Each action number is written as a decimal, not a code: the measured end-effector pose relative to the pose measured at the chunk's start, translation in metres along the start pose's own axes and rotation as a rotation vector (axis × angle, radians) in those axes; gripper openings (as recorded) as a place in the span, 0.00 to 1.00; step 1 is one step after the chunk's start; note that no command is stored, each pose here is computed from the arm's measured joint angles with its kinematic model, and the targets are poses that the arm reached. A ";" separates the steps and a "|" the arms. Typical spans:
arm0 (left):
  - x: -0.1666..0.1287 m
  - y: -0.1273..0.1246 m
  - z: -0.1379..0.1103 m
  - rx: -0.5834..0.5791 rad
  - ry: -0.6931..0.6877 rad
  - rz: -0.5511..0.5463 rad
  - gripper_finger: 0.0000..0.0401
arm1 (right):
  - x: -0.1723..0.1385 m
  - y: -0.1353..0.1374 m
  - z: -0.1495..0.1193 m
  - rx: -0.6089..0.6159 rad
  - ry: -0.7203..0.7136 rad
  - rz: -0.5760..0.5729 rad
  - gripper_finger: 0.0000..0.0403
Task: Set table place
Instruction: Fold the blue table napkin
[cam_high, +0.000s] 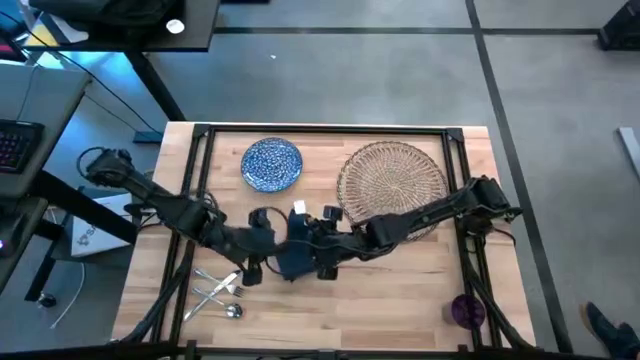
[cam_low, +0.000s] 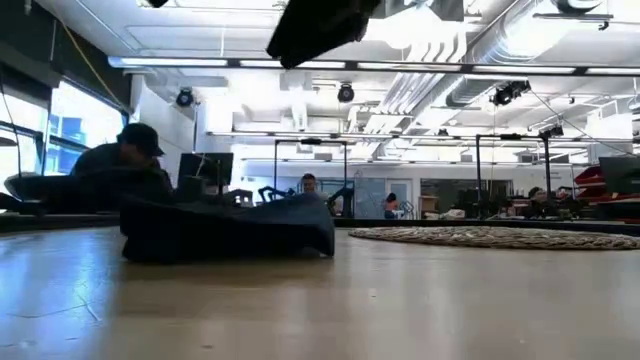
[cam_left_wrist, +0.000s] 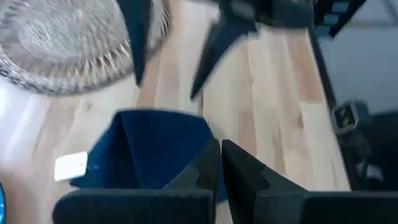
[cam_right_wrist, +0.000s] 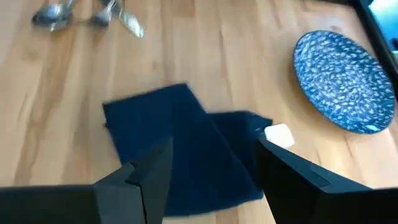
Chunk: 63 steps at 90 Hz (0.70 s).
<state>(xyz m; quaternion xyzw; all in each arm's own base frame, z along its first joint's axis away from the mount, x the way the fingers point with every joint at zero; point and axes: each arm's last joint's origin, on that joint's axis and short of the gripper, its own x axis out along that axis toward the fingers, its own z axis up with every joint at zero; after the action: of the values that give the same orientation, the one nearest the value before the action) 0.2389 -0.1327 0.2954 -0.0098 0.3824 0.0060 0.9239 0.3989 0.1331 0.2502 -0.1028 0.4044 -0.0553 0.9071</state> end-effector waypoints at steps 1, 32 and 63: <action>0.002 -0.001 -0.001 0.006 0.007 0.005 0.00 | 0.001 0.001 -0.002 -0.008 0.002 0.003 0.48; 0.066 -0.048 -0.044 0.286 0.171 0.204 0.00 | 0.031 0.042 -0.064 -0.144 -0.109 0.055 0.48; 0.117 -0.067 -0.073 0.373 0.249 0.233 0.07 | 0.087 0.062 -0.097 -0.315 -0.189 0.023 0.48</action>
<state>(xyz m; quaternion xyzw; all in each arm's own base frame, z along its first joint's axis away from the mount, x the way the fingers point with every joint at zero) 0.2716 -0.2007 0.1616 0.2046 0.4861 0.0406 0.8486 0.3857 0.1639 0.1103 -0.2436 0.3221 0.0288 0.9144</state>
